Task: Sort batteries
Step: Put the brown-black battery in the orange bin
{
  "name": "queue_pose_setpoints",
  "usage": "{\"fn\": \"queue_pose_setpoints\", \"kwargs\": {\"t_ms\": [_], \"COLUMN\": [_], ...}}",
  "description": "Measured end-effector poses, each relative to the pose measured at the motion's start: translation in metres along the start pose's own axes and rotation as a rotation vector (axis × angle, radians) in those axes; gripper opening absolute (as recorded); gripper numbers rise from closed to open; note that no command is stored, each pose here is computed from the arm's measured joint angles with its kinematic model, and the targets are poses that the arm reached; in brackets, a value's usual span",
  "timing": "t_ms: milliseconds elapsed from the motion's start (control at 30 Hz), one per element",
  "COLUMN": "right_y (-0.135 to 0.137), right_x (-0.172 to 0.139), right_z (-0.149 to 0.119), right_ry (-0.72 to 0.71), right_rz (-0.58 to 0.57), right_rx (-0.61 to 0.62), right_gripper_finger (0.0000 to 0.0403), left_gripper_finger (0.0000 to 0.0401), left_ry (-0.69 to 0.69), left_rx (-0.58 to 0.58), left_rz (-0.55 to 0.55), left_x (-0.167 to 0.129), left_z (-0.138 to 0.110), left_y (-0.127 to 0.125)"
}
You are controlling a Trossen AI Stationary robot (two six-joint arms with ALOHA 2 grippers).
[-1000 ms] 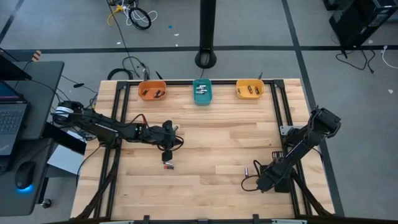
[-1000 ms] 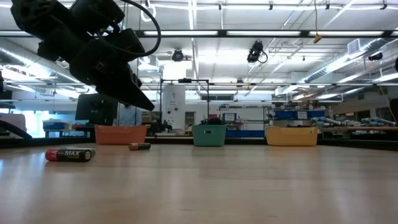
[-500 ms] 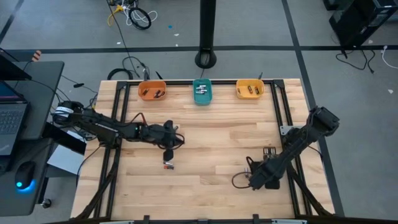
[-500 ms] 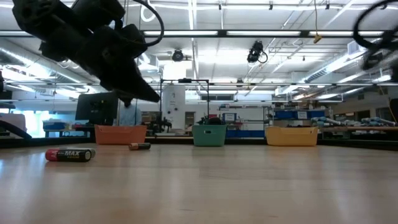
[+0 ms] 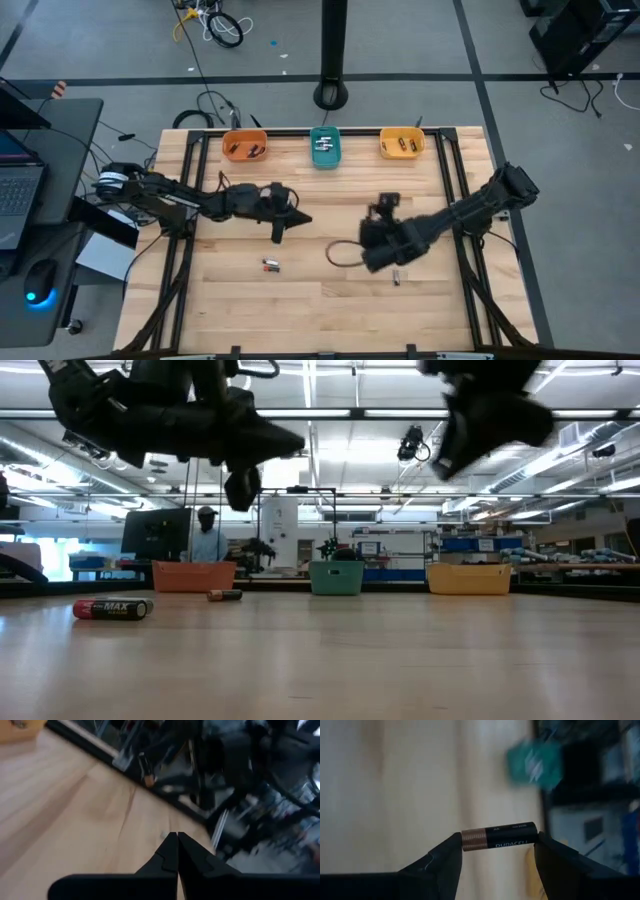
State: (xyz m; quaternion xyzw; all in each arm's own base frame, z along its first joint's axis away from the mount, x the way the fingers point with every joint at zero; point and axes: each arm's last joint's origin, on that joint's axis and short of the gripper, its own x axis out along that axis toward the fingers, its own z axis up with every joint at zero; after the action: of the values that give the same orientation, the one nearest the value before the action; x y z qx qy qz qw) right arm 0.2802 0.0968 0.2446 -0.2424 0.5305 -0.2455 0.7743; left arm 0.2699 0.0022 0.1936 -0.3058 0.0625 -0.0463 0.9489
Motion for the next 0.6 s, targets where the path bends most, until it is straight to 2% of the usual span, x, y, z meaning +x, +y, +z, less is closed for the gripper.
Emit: {"fn": "queue_pose_setpoints", "kwargs": {"t_ms": [133, 233, 333, 500, 600], "right_y": [-0.018, -0.029, -0.037, -0.043, -0.043], "right_x": [0.001, -0.003, -0.007, -0.009, -0.008], "right_z": [0.032, 0.055, 0.07, 0.08, 0.081], "right_ry": [-0.155, -0.274, -0.361, -0.425, -0.426], "right_rz": [-0.068, -0.08, -0.103, -0.138, -0.141], "right_rx": [-0.018, -0.024, -0.05, -0.097, -0.096], "right_gripper_finger": [0.0226, 0.0227, 0.0225, 0.0226, 0.0226], "left_gripper_finger": [0.0027, 0.0054, 0.0088, 0.0145, 0.0171], "left_ry": [-0.063, -0.054, -0.044, -0.084, -0.116], "left_rx": [0.006, 0.065, 0.071, 0.082, 0.13], "left_rz": [-0.018, -0.035, -0.038, -0.018, 0.001], "left_x": [0.003, 0.007, 0.01, 0.013, 0.014], "left_z": [0.014, 0.02, 0.024, 0.03, 0.035], "left_y": [-0.001, -0.005, -0.008, -0.011, -0.013]}}
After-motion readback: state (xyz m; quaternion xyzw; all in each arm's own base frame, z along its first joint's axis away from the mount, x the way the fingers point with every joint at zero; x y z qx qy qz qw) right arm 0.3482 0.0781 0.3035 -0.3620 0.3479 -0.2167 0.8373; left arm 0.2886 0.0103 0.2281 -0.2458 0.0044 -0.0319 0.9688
